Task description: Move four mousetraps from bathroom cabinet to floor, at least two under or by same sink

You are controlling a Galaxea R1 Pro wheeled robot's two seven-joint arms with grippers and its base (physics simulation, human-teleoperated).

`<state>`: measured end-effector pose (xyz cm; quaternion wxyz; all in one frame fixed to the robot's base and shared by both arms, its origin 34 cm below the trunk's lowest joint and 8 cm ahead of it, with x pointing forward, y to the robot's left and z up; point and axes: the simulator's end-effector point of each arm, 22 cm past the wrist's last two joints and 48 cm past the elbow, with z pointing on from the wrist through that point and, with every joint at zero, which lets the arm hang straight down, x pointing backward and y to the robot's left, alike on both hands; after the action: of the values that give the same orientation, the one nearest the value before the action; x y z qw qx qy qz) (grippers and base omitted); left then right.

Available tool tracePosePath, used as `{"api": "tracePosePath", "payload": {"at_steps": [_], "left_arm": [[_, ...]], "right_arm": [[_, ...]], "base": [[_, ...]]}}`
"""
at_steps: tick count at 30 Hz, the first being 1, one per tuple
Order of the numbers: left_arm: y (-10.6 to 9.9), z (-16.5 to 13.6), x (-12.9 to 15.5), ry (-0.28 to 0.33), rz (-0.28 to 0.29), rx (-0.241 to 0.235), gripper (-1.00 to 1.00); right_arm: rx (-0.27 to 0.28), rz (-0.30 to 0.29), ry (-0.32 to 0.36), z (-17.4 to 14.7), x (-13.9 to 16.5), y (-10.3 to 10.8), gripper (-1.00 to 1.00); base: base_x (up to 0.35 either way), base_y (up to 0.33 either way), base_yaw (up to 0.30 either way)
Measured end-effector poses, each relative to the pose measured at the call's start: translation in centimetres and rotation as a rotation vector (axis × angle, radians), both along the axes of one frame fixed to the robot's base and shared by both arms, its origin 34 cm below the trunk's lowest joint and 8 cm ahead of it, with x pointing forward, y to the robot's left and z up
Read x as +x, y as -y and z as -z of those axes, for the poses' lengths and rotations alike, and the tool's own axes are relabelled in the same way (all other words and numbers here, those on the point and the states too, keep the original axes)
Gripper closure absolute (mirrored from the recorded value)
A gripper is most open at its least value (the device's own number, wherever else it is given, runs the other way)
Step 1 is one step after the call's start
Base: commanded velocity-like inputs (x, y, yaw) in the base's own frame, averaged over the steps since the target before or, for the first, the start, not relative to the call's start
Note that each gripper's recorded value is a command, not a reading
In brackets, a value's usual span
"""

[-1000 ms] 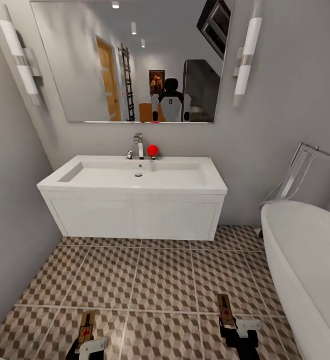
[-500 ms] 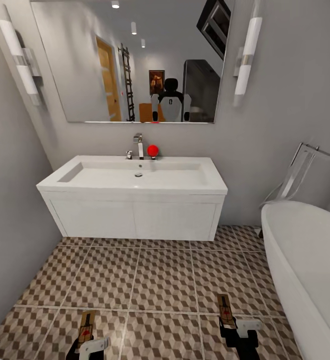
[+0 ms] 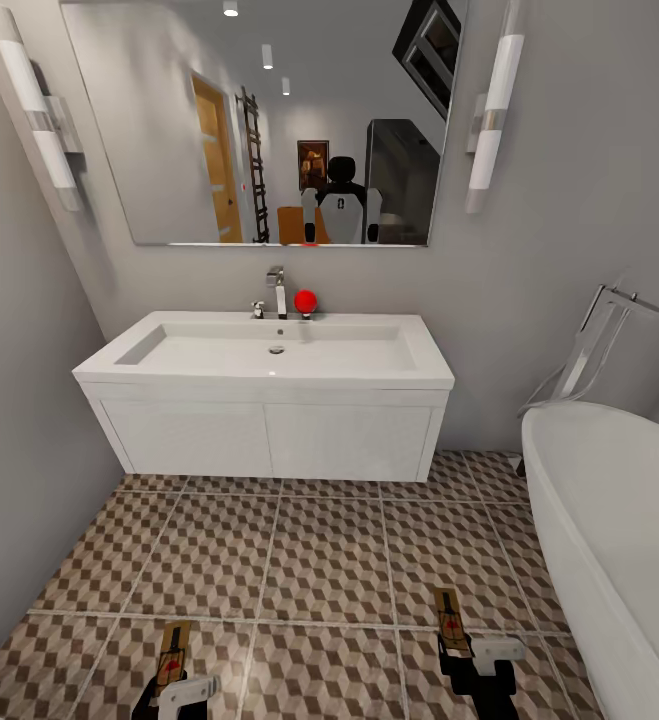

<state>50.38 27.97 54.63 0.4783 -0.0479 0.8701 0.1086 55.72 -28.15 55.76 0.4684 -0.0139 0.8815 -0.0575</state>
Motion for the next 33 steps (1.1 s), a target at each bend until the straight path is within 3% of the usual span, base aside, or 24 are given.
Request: {"api": "tracePosePath", "payload": {"at_steps": [16, 21, 24, 30, 33], "left_arm": [[1.5, -0.1, 0.2, 0.003, 0.0, -0.02, 1.0], [1.7, 1.3, 0.9, -0.105, 0.004, -0.013, 1.0], [1.5, 0.8, 4.1, -0.173, 0.007, -0.007, 1.0], [2.4, -3.5, 10.3, -0.327, 0.035, -0.009, 1.0], [3.0, -7.1, 13.4, -0.345, 0.052, -0.01, 1.0]], "right_arm": [[0.0, 0.0, 0.0, 0.0, 0.0, 0.0, 1.0], [0.016, 0.0, 0.028, -0.9, 1.2, -1.4, 1.0], [0.031, 0.012, 0.074, -2.7, 3.3, -2.9, 1.0], [0.035, 0.058, 0.052, -6.6, 8.0, -5.3, 1.0], [0.036, 0.063, 0.057, -9.1, 10.0, -6.0, 1.0]], "base": [[0.0, 0.0, 0.0], [0.0, 0.0, 0.0], [0.0, 0.0, 0.0], [0.0, 0.0, 0.0], [0.0, 0.0, 0.0]]}}
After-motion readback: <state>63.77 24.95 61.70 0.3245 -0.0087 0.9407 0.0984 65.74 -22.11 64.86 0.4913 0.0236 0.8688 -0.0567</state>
